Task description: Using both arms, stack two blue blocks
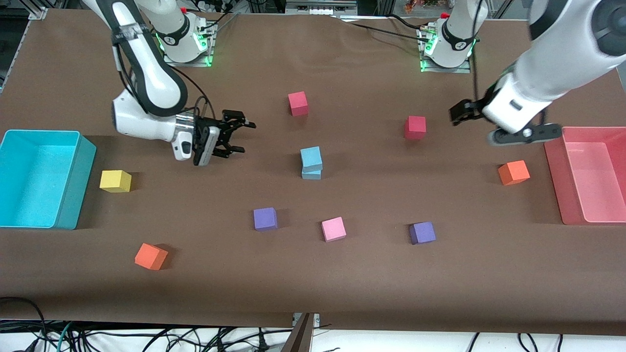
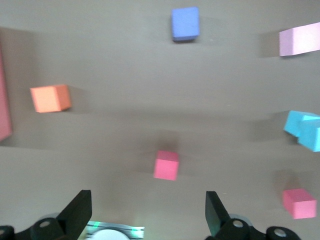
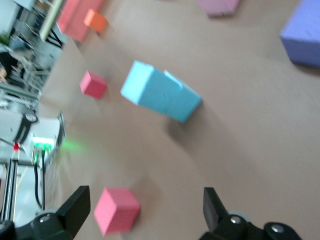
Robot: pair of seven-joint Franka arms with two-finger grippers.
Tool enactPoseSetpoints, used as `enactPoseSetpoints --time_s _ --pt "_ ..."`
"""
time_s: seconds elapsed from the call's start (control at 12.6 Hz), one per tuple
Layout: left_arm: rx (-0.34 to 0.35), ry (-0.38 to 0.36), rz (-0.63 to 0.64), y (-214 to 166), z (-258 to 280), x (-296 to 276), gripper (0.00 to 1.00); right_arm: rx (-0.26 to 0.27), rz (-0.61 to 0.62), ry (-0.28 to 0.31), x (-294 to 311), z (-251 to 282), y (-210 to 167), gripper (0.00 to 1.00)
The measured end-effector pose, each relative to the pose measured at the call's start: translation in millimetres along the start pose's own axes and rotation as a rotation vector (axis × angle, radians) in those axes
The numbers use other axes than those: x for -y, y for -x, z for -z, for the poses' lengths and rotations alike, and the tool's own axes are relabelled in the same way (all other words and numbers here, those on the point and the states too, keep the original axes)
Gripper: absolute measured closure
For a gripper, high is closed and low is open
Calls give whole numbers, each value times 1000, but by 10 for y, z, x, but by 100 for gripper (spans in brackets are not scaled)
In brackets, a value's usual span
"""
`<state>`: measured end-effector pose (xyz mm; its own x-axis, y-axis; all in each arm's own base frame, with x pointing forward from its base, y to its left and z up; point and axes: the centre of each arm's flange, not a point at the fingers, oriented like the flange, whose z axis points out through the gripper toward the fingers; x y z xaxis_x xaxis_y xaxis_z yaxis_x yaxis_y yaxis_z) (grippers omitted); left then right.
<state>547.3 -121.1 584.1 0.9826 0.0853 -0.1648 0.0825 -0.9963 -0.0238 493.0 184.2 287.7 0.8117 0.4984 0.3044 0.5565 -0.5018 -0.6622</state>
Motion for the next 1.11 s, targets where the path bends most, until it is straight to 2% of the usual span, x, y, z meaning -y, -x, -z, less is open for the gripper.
enactPoseSetpoints --time_s 0.08,0.24,0.4,0.55,0.79,0.87,1.03,1.11 --pt "-4 0 -15 9 36 158 0 63 -22 43 21 171 21 0" --pt "6 1 -21 -19 -6 307 0 193 -51 168 20 504 77 0" --pt "18 -2 -27 -17 -64 292 0 282 -101 283 -72 880 89 0" --pt "21 -3 -30 -14 -81 279 0 347 -161 402 -130 1299 14 0" --pt "21 -3 -30 -12 -82 280 0 394 -177 625 -134 2117 -197 0" --pt "22 -3 -30 -12 -85 280 0 394 -179 672 -128 2348 -235 0" --pt "22 -3 -30 -10 -84 282 0 360 -234 711 -88 2649 -285 0" --pt "20 -3 -30 -5 -77 283 0 334 -313 724 -24 2763 -318 0"
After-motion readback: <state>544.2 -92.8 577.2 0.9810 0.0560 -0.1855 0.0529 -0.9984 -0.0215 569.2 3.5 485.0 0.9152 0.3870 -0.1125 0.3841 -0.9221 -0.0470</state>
